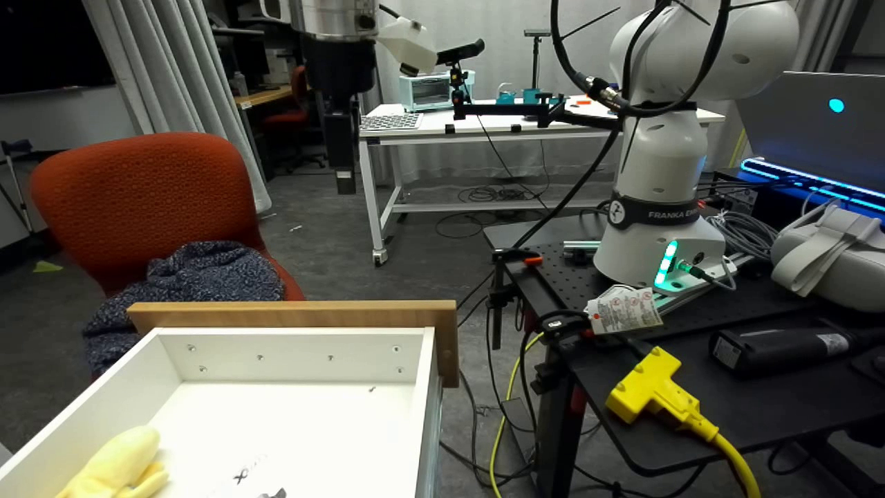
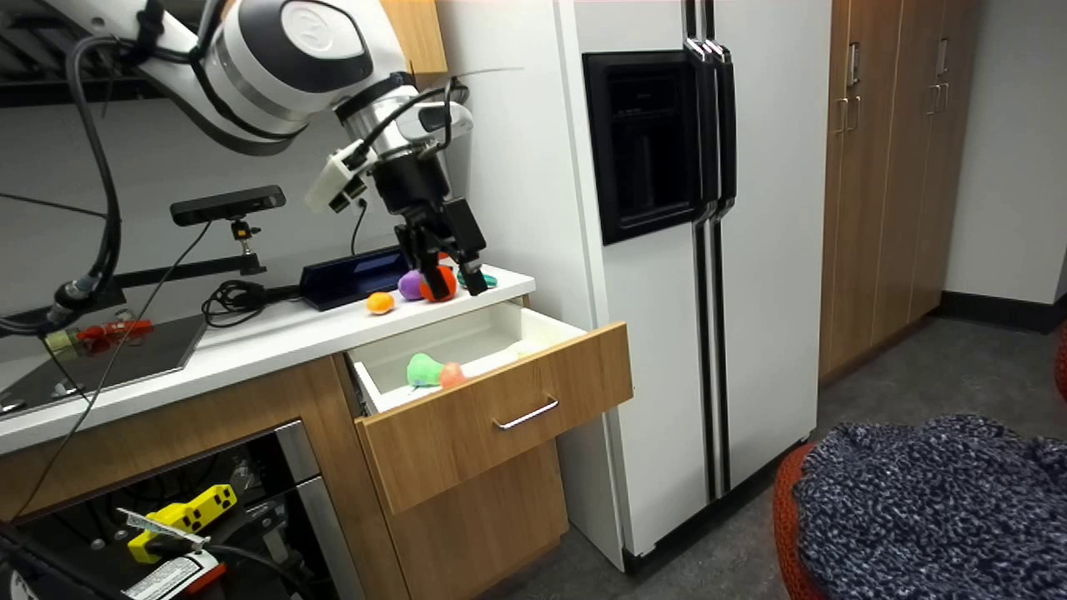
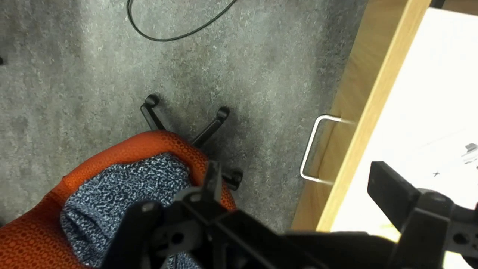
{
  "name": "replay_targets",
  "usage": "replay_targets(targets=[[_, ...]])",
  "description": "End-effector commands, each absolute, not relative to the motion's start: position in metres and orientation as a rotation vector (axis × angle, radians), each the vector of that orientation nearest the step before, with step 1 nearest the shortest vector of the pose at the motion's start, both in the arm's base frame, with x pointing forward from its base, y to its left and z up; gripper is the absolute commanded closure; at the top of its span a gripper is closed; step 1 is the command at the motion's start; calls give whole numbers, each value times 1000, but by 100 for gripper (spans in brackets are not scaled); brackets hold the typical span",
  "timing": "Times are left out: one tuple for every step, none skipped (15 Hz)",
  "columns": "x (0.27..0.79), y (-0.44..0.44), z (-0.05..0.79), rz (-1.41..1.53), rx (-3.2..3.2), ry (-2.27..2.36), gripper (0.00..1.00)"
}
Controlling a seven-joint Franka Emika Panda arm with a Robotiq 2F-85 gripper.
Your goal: Close the open drawer on the right
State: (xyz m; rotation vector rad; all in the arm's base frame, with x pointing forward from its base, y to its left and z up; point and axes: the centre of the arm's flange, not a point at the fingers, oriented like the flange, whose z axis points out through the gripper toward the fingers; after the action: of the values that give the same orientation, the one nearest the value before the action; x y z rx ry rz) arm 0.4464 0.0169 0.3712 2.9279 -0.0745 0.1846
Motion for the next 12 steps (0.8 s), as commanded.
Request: replay_targets(targets=[[491,3,341,259,2879,-154,0],[498,1,335,272,2871,-164,0],[506,-1,328,275,2875,-174,0],[513,-3,322,276,2872,-185,0],[519,-4,316,273,2876,-190,0],[526,-5,311,271,2877,-194,0],[532,-6,306,268,2878,-197,0],[537,-7,300,266,2880,-194,0],[543,-9,295,259,2885,-188,0],[548,-11,290,254,2888,-184,0],[553,-13,286,249,2897,-186,0],[558,-15,281,249,2904,-188,0]])
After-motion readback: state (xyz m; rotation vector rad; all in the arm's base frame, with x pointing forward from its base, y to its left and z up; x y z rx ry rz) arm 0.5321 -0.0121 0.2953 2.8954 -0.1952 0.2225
